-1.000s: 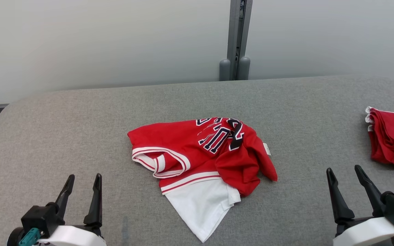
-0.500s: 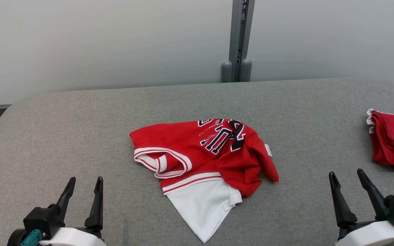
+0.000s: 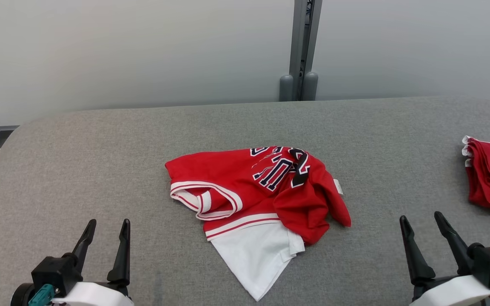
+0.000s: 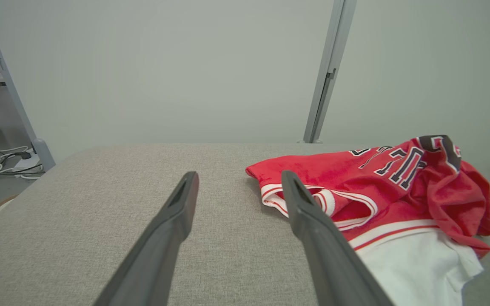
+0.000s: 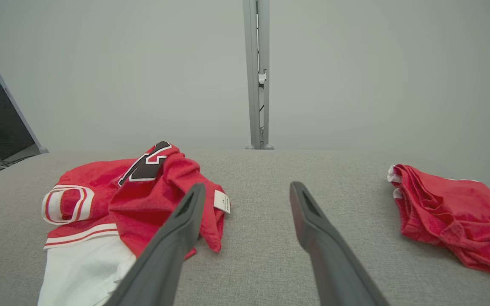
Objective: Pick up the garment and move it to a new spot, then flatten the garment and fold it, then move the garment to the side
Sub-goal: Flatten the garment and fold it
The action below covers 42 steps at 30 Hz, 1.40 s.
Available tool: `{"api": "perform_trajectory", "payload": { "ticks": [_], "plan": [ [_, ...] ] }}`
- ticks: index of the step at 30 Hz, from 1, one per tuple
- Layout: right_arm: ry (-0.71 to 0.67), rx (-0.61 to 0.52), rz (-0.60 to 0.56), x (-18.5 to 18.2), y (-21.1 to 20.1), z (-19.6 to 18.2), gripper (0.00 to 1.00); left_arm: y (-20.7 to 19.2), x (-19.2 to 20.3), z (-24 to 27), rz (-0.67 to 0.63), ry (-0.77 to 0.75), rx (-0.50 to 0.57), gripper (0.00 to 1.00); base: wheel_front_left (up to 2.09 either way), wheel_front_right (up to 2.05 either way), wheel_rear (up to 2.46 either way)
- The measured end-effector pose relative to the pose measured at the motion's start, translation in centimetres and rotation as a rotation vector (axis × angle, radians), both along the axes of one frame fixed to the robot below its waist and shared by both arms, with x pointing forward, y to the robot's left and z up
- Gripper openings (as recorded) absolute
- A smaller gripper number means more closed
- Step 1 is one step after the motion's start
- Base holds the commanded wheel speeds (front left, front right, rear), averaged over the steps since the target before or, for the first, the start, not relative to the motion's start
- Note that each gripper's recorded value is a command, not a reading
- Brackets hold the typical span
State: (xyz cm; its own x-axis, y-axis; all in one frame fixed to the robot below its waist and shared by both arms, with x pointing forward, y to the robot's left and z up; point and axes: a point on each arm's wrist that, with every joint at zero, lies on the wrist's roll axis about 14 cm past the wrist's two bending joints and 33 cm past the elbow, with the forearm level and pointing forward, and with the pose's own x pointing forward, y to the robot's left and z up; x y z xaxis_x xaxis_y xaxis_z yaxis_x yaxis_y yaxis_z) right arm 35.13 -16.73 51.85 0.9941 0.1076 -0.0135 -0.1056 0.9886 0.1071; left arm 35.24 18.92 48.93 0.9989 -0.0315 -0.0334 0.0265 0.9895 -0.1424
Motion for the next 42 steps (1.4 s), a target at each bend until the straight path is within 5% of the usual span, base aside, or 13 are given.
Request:
{"api": "perform_trajectory", "payload": {
  "ticks": [11,21,22,23,25,42],
  "plan": [
    [0.080,-0.026,0.213,2.4,6.3,-2.2,1.00,0.3,1.3,0.4,0.013,-0.019,-0.010,1.00,0.00,0.00,0.00],
    [0.275,-0.071,0.366,6.3,9.8,-9.3,1.00,0.8,3.8,-1.4,0.045,0.010,-0.023,1.00,0.00,0.00,0.00],
    [0.290,-0.071,0.372,6.6,10.0,-9.9,0.93,0.8,4.0,-1.8,0.049,0.019,-0.025,1.00,0.00,0.00,0.00],
    [0.300,-0.066,0.377,6.8,10.2,-10.3,0.47,0.9,4.1,-2.1,0.051,0.026,-0.026,1.00,0.00,0.00,0.00],
    [0.316,-0.061,0.382,7.3,10.3,-11.1,0.00,1.1,4.3,-2.6,0.058,0.039,-0.026,1.00,0.00,0.00,0.00],
    [0.095,-0.086,0.110,11.1,1.2,-4.6,0.00,-0.1,5.7,-2.6,0.020,0.024,-0.024,1.00,0.00,0.00,0.00]
  ]
}}
